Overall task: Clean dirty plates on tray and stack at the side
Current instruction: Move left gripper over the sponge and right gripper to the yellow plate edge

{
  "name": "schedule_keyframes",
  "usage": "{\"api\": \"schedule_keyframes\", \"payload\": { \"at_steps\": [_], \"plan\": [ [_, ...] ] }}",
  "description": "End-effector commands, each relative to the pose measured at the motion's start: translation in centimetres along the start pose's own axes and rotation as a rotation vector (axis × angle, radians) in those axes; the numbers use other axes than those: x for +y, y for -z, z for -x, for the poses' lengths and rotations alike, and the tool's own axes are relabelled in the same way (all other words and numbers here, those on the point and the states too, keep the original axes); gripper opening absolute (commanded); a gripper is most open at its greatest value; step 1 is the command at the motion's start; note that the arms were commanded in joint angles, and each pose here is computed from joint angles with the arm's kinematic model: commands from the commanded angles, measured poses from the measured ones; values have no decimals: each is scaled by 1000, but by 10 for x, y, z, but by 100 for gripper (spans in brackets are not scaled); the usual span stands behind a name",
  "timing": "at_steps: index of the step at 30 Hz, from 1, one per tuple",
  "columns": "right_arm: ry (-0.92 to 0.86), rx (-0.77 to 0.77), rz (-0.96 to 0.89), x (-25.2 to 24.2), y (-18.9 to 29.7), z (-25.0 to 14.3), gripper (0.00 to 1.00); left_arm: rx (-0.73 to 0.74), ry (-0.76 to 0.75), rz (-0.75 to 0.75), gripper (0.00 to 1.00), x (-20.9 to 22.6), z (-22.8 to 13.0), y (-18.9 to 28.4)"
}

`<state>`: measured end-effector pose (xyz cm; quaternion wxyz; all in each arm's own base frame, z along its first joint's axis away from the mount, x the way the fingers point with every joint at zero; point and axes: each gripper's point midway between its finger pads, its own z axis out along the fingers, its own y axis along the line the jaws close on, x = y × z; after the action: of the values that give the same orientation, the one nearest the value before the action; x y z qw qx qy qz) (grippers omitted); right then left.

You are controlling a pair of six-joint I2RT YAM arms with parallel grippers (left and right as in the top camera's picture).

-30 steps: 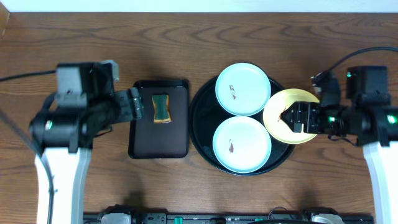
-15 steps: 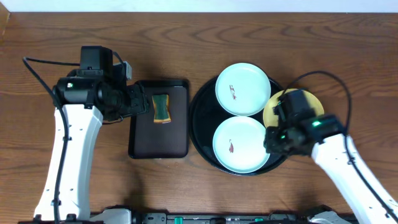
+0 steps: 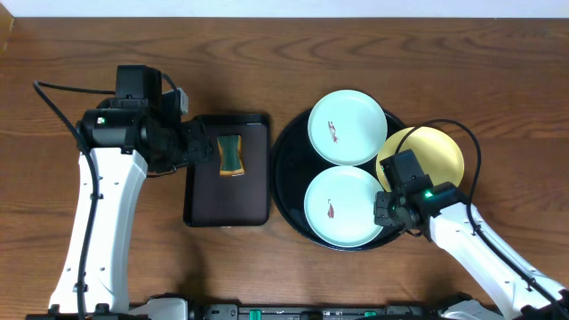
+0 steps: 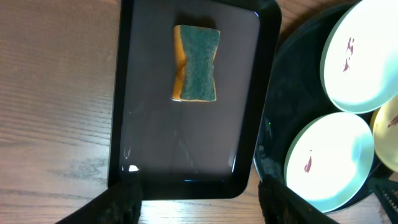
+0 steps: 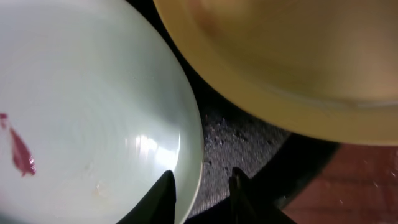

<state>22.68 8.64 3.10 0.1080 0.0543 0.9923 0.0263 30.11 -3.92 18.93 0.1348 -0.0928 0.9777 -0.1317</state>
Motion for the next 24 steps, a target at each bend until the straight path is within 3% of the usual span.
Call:
{"api": "schedule_keyframes", "payload": {
  "at_steps": [1, 24],
  "plan": [
    [-10, -7, -25, -5, -11, -5, 25, 22, 3, -8, 59, -1, -5, -4],
    [-13, -59, 0, -3, -23, -1, 12, 22, 3, -8, 58, -1, -5, -4]
  ]
}}
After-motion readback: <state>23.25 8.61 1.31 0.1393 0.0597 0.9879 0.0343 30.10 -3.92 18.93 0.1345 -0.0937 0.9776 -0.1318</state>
